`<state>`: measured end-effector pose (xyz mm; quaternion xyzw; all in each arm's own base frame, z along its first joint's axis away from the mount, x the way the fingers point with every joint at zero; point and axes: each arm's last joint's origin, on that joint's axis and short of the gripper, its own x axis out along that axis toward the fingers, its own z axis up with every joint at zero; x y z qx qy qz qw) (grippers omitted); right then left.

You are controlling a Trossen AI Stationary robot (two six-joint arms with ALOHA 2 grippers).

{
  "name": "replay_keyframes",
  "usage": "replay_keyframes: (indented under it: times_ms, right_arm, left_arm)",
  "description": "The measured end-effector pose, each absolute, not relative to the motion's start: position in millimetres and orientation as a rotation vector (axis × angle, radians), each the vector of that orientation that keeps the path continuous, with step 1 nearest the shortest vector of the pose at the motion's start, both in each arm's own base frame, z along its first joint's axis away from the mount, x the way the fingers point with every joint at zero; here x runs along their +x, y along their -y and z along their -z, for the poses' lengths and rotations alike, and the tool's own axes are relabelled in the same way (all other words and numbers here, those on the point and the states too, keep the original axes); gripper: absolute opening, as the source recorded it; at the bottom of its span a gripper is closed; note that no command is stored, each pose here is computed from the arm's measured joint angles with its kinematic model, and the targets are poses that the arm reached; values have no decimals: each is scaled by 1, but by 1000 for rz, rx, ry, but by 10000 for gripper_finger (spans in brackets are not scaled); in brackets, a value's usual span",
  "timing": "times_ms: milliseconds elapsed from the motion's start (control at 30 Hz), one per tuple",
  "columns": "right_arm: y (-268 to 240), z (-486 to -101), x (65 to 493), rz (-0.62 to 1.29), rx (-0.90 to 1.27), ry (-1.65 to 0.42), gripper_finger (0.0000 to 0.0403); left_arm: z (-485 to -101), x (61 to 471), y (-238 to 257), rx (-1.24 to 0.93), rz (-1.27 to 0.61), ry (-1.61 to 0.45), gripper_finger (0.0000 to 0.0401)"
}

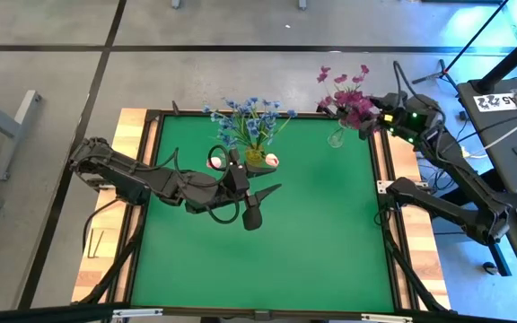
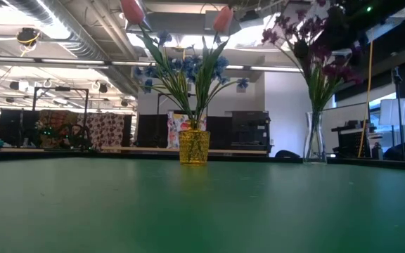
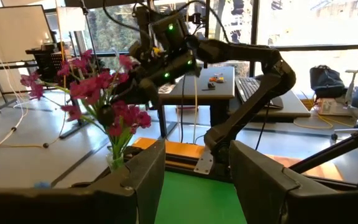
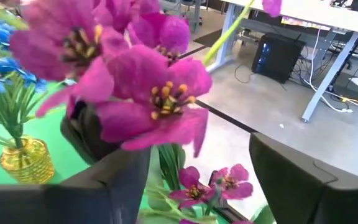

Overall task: Sort flowers into vase by color
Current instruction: Put the violet flowers into the transparent vase, then return to Home Position

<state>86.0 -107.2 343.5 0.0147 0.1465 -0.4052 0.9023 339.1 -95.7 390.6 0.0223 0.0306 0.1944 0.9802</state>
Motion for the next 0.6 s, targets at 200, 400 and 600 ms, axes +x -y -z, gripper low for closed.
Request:
replay_keyframes:
  times_ms: [200, 400, 600]
  right_arm:
    - [100, -355, 80, 836, 55, -332, 288]
    - [102, -347, 79, 923, 67, -422, 289]
    - [103, -347, 78, 947, 60, -433, 289]
  left_arm:
    - [-391, 339, 95, 45, -394, -62, 174]
    - [-390, 339, 95, 44, -394, -63, 174]
    - [-390, 339, 95, 40, -393, -63, 174]
